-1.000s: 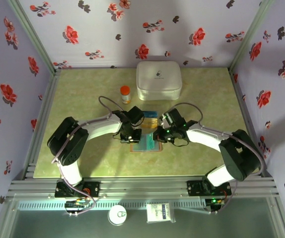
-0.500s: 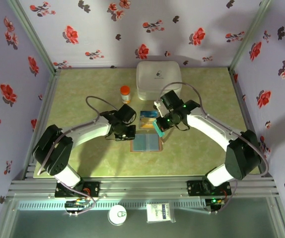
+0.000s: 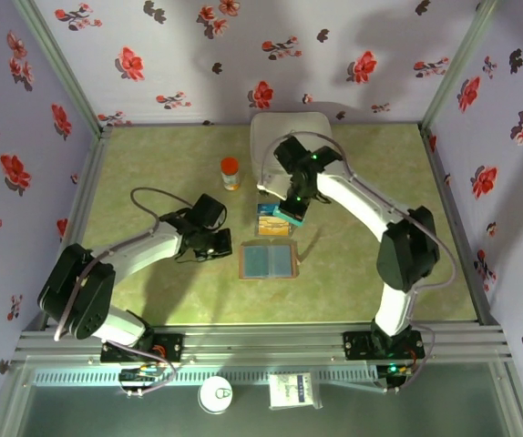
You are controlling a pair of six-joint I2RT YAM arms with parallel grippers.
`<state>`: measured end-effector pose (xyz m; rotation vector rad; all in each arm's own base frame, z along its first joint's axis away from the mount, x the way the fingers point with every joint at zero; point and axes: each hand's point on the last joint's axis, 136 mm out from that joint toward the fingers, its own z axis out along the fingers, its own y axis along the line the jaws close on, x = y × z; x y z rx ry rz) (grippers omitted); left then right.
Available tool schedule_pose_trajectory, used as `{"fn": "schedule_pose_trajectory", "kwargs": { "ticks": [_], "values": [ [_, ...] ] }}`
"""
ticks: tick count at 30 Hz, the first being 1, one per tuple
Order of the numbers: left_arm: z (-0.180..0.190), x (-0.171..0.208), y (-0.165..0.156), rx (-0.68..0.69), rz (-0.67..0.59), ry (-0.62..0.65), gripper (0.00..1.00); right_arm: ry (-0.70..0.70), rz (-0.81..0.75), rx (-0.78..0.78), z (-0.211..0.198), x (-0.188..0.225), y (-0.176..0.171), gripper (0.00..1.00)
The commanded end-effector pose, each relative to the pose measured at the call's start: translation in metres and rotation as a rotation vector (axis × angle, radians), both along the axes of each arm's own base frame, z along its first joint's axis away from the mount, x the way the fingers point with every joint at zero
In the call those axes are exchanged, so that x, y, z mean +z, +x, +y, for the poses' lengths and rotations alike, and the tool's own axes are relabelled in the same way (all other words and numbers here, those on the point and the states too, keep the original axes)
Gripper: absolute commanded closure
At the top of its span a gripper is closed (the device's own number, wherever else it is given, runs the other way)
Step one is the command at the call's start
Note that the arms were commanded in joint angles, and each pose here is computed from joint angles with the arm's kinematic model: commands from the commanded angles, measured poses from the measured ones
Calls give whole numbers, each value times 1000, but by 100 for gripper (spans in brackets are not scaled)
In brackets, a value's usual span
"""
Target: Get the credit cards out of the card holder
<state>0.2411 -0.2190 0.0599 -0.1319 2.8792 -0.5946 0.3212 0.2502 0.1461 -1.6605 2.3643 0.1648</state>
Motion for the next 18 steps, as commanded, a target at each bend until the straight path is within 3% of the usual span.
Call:
{"fn": "schedule_pose_trajectory", "kwargs": {
  "ticks": [1, 18],
  "values": [
    [5, 1, -1, 31, 7, -39, 97, -63, 36, 121, -8, 0, 7, 100],
    [17, -1, 3, 93, 26, -60, 97, -7, 96, 224, 15, -10, 73, 100]
  ]
}}
